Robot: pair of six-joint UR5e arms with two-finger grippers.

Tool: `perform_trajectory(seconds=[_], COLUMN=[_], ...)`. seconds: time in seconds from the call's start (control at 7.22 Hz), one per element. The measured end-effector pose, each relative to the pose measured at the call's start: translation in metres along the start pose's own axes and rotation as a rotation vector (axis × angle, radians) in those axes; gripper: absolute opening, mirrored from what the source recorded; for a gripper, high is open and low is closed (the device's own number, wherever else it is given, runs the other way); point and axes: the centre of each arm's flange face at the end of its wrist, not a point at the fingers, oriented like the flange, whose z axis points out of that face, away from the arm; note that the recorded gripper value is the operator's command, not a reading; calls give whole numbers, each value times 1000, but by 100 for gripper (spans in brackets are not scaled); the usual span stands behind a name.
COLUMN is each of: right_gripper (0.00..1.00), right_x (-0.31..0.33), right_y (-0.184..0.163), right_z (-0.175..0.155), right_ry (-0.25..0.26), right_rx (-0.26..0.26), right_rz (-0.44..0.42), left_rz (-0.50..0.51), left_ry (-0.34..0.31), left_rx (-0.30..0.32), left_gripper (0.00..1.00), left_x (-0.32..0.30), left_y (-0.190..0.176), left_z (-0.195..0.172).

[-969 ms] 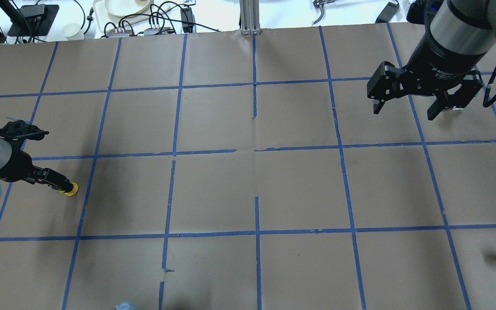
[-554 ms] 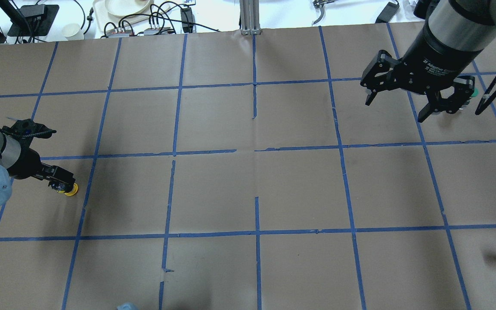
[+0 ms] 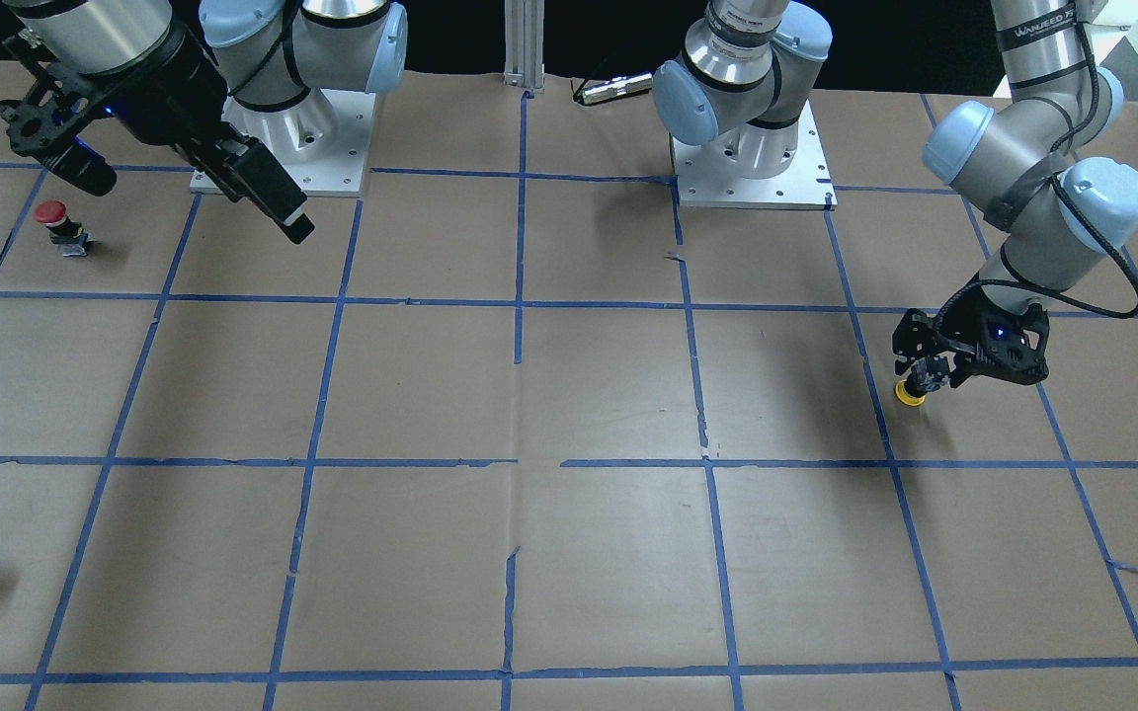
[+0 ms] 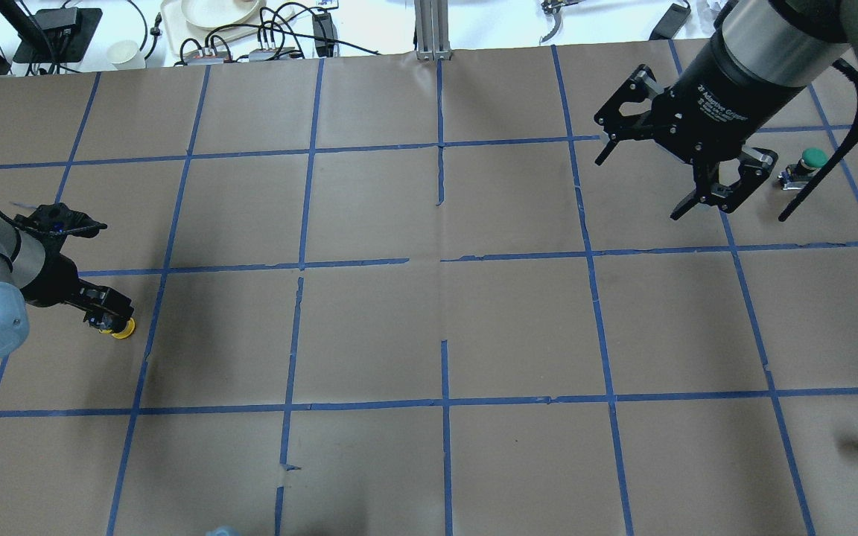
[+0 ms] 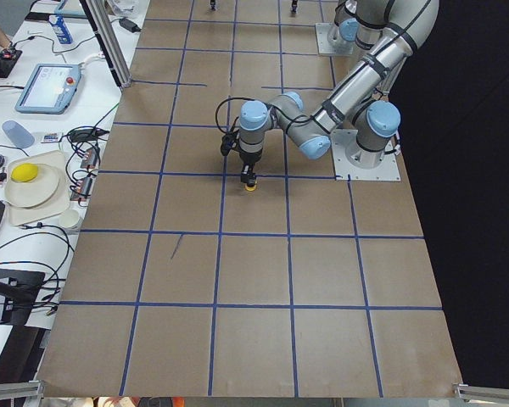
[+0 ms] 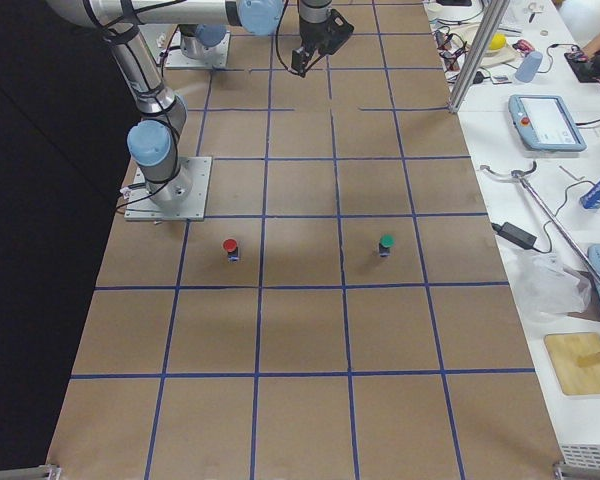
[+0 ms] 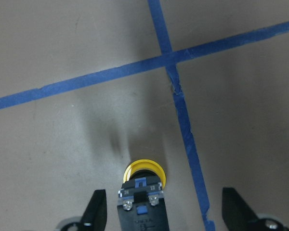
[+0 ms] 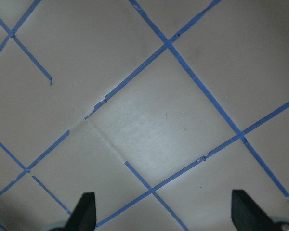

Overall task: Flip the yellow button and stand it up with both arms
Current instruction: 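Lift the button with the left gripper while the right gripper opens and approaches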

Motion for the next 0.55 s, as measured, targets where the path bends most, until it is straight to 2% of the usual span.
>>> perform_trajectory(seconds=[0.28, 0.55], right_gripper=[100, 100], right_x=[-7, -19], right_y=[5, 6], right_z=[4, 11], right_ry=[-67, -149], right_rx=[-73, -185], right_rz=[154, 271], left_rz=[7, 23], left_ry=[-8, 14], left_rx=[11, 29], left_gripper=[1, 1], left_x=[-2, 6], left_y=[-3, -5], left_z=[-5, -19])
